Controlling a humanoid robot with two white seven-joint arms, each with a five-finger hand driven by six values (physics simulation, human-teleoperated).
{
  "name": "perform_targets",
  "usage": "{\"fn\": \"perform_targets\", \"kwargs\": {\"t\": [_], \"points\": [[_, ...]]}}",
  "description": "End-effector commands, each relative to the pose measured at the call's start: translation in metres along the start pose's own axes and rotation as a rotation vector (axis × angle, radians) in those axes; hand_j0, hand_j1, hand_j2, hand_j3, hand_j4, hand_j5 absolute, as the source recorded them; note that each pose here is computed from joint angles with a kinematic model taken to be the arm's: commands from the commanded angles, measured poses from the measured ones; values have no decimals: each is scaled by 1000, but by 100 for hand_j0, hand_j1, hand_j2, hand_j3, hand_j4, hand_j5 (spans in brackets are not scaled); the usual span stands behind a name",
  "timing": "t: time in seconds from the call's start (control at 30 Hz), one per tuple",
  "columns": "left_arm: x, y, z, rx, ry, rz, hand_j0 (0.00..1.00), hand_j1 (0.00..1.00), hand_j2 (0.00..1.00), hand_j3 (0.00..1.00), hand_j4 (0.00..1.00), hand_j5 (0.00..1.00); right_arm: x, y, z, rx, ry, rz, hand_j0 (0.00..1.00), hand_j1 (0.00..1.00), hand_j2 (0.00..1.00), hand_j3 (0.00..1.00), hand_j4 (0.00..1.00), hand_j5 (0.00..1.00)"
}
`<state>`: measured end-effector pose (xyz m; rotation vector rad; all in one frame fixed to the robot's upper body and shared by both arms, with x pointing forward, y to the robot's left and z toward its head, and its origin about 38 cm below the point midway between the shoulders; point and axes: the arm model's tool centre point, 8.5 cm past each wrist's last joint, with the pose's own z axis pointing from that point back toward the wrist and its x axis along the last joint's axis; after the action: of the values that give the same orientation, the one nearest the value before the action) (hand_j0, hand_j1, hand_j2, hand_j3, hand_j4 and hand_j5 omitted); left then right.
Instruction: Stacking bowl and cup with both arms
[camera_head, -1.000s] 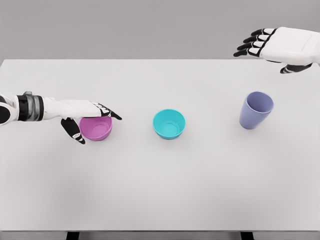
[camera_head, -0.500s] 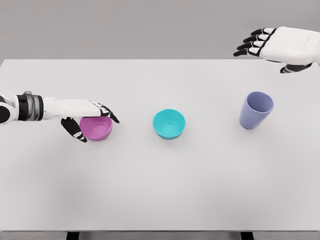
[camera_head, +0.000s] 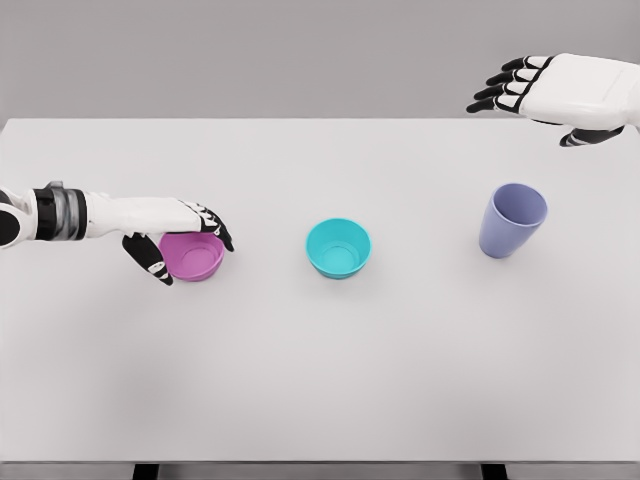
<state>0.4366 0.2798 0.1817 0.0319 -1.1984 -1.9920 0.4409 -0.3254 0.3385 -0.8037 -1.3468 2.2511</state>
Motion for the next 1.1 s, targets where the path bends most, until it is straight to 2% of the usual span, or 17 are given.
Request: {"fn": "perform_targets", "kwargs": {"t": [0.0,0.53,1.07], "points": [[1,1,0,4,-3,4,75,75,75,75,75,75,0,0,0,-2,2,-3,100,100,100,100,100,100],[7,9,0,17,-25,-13,74,74,74,74,74,74,0,0,0,-2,2,-3,100,100,100,100,100,100],[21,29,2,43,-56,-59,73,73,73,73,73,73,0,0,0,-2,2,-3,100,100,100,100,100,100]]}}
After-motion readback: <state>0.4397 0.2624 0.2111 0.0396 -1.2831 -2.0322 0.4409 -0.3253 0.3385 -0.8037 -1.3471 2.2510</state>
